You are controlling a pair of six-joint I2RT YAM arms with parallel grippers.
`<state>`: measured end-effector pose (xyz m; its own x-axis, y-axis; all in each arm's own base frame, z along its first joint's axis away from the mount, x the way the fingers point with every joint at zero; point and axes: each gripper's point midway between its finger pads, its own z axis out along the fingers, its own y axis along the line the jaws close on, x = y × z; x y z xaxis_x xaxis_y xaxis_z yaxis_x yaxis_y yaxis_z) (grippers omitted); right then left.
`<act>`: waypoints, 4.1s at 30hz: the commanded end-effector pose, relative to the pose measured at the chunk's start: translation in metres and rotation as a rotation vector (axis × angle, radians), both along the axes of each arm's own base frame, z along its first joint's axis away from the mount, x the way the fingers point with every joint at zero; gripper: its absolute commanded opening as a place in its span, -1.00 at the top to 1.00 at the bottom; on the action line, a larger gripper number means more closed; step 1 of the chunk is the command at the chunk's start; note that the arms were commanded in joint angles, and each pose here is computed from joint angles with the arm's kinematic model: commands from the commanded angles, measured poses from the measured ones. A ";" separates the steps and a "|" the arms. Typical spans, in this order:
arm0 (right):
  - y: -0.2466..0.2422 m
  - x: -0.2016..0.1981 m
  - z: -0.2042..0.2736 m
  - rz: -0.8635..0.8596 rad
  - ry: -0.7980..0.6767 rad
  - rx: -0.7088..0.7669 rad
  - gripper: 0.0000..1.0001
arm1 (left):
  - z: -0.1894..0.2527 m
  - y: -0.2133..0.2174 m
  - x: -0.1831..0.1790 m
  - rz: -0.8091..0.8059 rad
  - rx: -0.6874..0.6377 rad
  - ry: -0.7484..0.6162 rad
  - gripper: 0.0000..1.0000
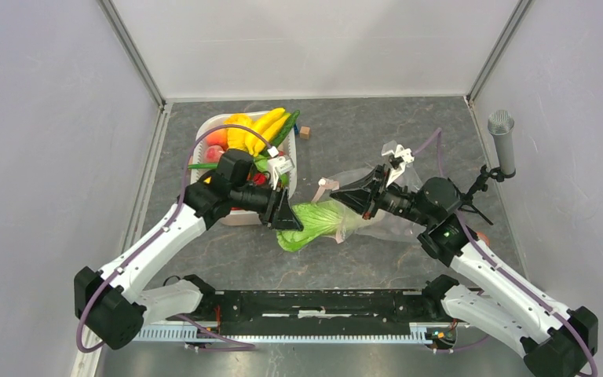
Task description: Place the food in the zip-top bag and seal the zipper
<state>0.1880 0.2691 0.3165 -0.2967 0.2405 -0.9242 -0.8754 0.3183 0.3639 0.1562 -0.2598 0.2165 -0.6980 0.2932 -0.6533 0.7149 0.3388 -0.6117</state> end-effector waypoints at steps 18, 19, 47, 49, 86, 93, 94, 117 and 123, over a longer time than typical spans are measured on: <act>0.020 0.001 -0.009 0.027 0.124 0.155 1.00 | 0.101 -0.023 0.014 0.077 -0.325 -0.132 0.95; 0.022 -0.003 -0.004 0.054 0.120 0.171 1.00 | 0.092 -0.025 0.016 0.071 -0.306 -0.106 0.95; 0.032 -0.020 0.013 0.127 0.070 0.140 1.00 | 0.120 -0.034 0.029 0.078 -0.401 -0.202 0.96; 0.035 -0.030 0.022 0.183 0.057 0.173 1.00 | 0.107 -0.041 0.022 -0.017 -0.361 -0.120 0.95; 0.010 -0.013 0.016 -0.057 -0.076 0.149 1.00 | 0.104 -0.079 -0.021 -0.150 -0.403 -0.153 0.96; 0.010 -0.027 0.025 0.006 -0.127 0.197 1.00 | 0.114 -0.088 -0.044 -0.340 -0.553 -0.017 0.95; 0.010 -0.026 0.024 0.003 -0.125 0.191 1.00 | 0.109 -0.088 -0.051 -0.394 -0.540 -0.001 0.95; -0.008 0.012 0.002 -0.235 -0.030 0.102 1.00 | 0.106 -0.008 0.007 0.190 -0.100 -0.411 -1.00; -0.003 0.004 0.012 -0.182 -0.057 0.123 1.00 | 0.097 0.032 0.039 0.478 0.004 -0.473 -1.00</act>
<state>0.1977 0.2654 0.3017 -0.2291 0.3582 -0.9051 -0.7950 0.4677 0.3863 0.1604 -0.2603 0.3273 -0.4234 0.0533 -0.9044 0.8118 0.4655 -0.3526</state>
